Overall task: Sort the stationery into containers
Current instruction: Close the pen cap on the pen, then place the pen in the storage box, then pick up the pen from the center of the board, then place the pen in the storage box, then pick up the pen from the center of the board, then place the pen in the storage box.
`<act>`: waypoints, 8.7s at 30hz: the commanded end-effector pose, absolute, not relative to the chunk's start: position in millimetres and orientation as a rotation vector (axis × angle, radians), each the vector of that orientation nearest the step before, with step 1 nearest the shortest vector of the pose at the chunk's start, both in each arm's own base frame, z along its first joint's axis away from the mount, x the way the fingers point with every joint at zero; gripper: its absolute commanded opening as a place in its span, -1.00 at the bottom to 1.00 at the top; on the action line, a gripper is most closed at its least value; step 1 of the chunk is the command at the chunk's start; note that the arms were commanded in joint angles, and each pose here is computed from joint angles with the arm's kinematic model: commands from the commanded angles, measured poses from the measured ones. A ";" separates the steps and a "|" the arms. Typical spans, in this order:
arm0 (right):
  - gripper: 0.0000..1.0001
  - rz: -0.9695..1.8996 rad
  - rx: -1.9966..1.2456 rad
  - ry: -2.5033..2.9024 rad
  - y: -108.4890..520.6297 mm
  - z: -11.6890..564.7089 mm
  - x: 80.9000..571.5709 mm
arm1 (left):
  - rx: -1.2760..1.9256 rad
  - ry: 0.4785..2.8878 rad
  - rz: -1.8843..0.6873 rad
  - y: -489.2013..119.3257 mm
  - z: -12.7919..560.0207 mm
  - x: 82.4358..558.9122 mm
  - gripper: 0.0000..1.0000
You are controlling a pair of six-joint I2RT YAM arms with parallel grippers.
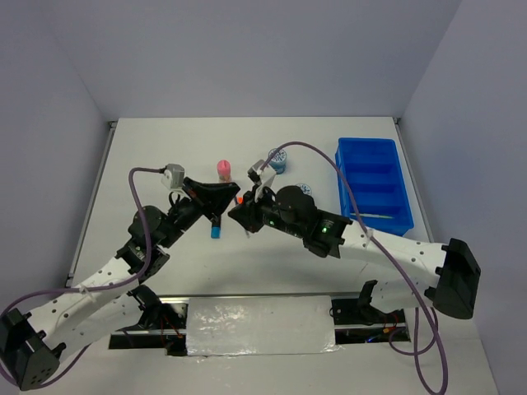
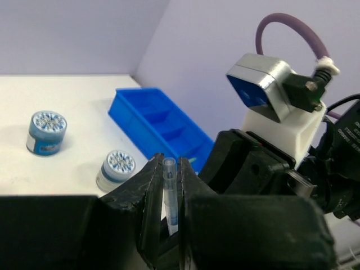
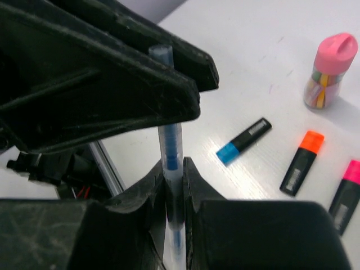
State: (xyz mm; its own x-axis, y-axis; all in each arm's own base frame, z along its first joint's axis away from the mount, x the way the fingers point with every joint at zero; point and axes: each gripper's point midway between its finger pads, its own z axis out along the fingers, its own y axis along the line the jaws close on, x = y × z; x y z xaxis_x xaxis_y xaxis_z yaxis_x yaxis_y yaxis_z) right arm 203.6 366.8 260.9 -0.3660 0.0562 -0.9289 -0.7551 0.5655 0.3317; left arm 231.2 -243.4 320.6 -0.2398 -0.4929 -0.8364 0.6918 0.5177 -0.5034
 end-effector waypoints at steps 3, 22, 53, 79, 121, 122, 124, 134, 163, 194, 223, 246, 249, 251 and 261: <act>-1.00 1.068 -0.340 1.329 353.9 444.1 245.8 | 0.378 1.666 -1.241 -283.7 236.3 181.1 -1.00; -1.00 1.052 -0.416 1.609 354.7 311.8 241.4 | 0.379 1.626 -0.921 -276.8 331.4 220.3 0.18; -0.96 -0.057 1.276 1.546 -89.1 155.6 292.6 | -0.046 2.007 -0.316 -111.4 255.8 194.5 0.99; 0.59 0.288 0.723 1.659 -16.0 234.2 321.5 | -0.241 2.035 -0.081 -78.5 245.9 202.0 0.99; -1.00 0.251 -0.539 2.495 311.6 48.4 352.9 | -0.161 2.248 -0.037 -63.2 197.5 254.3 0.99; -1.00 0.297 -0.529 2.463 315.9 62.2 353.0 | -0.160 2.249 -0.039 -63.5 197.5 254.2 0.99; -1.00 0.450 -0.478 2.353 322.3 108.8 351.6 | -0.161 2.244 -0.044 -63.5 198.1 253.9 0.99; -1.00 0.468 0.301 1.956 147.4 263.8 376.1 | -0.158 2.228 -0.061 -64.1 201.1 252.4 0.99; -0.67 -0.067 1.550 1.424 -103.2 136.3 353.6 | -0.126 2.220 -0.110 -71.0 203.0 251.6 0.99; 0.98 0.235 -0.463 2.296 326.9 143.7 320.4 | -0.394 2.119 0.093 -20.8 220.2 242.8 0.99; -1.00 0.419 -0.500 2.442 354.4 67.8 334.2 | -0.308 2.143 0.018 -35.5 217.1 245.6 0.99; -0.99 0.050 1.557 1.459 -84.1 152.7 339.3 | -0.287 2.132 -0.020 -40.4 220.2 245.6 0.99; -0.83 0.016 1.581 1.458 -89.9 140.4 340.8 | -0.284 2.133 -0.023 -40.8 219.4 245.4 0.99; -0.68 0.017 1.590 1.487 -90.2 131.3 342.4 | -0.282 2.135 -0.022 -41.0 219.0 245.5 0.99; 0.77 0.122 1.463 1.544 -77.4 152.6 351.8 | -0.282 2.142 -0.014 -40.8 217.4 246.3 0.99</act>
